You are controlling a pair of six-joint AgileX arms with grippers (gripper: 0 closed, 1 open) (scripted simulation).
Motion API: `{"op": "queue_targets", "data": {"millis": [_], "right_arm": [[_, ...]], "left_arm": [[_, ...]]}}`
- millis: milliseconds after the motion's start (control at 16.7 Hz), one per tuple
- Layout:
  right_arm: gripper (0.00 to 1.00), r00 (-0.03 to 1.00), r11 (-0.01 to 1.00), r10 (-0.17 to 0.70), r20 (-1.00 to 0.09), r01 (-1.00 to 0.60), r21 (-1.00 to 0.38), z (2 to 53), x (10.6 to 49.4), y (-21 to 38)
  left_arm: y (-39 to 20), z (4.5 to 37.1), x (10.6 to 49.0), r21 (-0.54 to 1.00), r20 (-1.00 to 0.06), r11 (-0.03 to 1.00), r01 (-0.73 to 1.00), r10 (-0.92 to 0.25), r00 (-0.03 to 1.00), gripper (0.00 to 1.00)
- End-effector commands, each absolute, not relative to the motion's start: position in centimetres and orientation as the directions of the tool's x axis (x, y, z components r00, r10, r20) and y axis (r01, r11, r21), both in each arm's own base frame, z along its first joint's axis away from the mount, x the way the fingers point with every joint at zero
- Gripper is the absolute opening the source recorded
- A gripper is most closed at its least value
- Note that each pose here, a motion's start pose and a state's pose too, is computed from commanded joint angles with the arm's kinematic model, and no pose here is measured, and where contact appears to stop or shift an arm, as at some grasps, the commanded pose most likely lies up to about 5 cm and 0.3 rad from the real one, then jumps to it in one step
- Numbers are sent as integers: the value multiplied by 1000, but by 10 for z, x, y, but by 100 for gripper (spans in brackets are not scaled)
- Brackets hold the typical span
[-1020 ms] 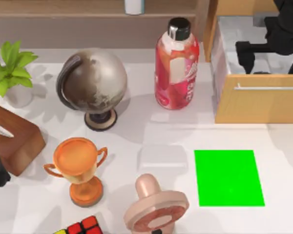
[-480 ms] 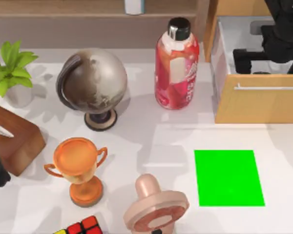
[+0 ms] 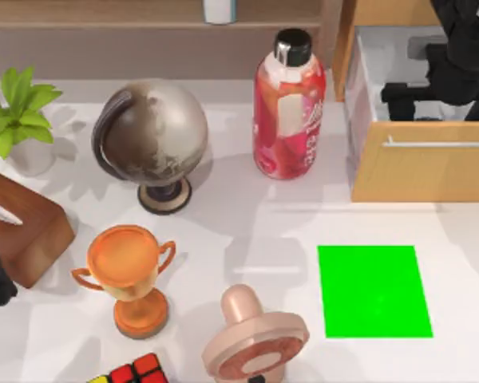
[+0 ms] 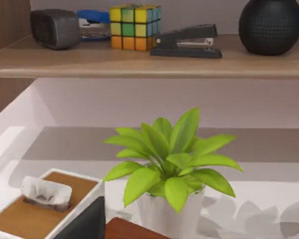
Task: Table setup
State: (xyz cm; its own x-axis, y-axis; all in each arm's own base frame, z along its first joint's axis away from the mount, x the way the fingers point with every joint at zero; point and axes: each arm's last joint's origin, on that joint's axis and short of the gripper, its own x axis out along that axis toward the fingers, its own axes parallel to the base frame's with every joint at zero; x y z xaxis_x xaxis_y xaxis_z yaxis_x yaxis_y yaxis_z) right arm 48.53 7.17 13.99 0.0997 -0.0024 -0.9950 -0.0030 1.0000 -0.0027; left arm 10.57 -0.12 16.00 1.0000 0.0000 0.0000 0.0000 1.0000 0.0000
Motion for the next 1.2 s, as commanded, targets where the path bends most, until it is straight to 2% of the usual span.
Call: {"op": "queue_targets", "data": {"millis": [540, 1200], "right_arm": [[2, 100, 1000, -2, -995, -3, -3, 140, 485, 72], [0, 109, 1000, -2, -994, -1, -2, 145, 485, 72]], "left_arm": [[-1, 160, 106, 0, 0, 1000, 0, 0, 1000, 100], [-1, 160, 106, 0, 0, 1000, 0, 0, 1000, 100]]}}
